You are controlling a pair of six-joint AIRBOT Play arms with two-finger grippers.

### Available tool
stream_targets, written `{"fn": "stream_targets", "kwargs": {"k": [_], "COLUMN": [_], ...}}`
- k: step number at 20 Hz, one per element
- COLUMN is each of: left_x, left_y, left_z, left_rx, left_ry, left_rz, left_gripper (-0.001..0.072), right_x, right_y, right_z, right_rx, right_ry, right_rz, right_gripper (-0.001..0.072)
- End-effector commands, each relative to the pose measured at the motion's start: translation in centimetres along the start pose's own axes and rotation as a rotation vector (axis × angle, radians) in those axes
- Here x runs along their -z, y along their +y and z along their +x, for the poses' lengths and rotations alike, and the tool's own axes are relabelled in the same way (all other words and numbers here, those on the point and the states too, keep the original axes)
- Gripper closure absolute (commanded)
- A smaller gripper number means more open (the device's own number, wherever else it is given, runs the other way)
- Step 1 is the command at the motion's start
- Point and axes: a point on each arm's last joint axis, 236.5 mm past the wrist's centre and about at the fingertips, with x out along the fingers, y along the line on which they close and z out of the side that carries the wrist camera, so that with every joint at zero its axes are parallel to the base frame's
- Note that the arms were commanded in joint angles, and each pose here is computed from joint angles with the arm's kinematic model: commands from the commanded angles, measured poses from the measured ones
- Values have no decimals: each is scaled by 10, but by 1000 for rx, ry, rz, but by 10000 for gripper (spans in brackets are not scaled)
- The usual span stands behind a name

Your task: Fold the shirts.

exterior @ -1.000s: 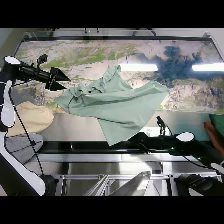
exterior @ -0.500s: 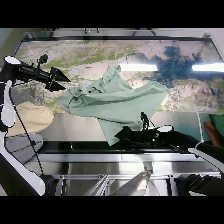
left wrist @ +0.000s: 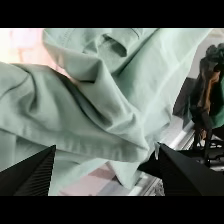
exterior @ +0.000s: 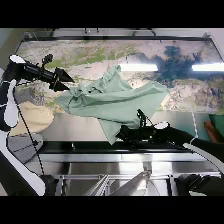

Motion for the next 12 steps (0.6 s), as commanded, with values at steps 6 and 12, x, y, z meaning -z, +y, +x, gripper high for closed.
{"fn": "stream_targets", "kwargs": {"k": [6, 12], "left_x": [27, 42], "left_y": [-13, -32], "left_z": [38, 66], "left_rx": [-79, -104], "left_ry": [153, 236], "left_rz": [42, 77], "left_gripper": [-2, -2], "right_x": [-98, -139], "right_y": [-104, -137], "right_z": [-125, -201], "right_rx": [237, 184], "right_ry": [-217, -360], "right_rz": [79, 166], "right_gripper": [697, 697]}}
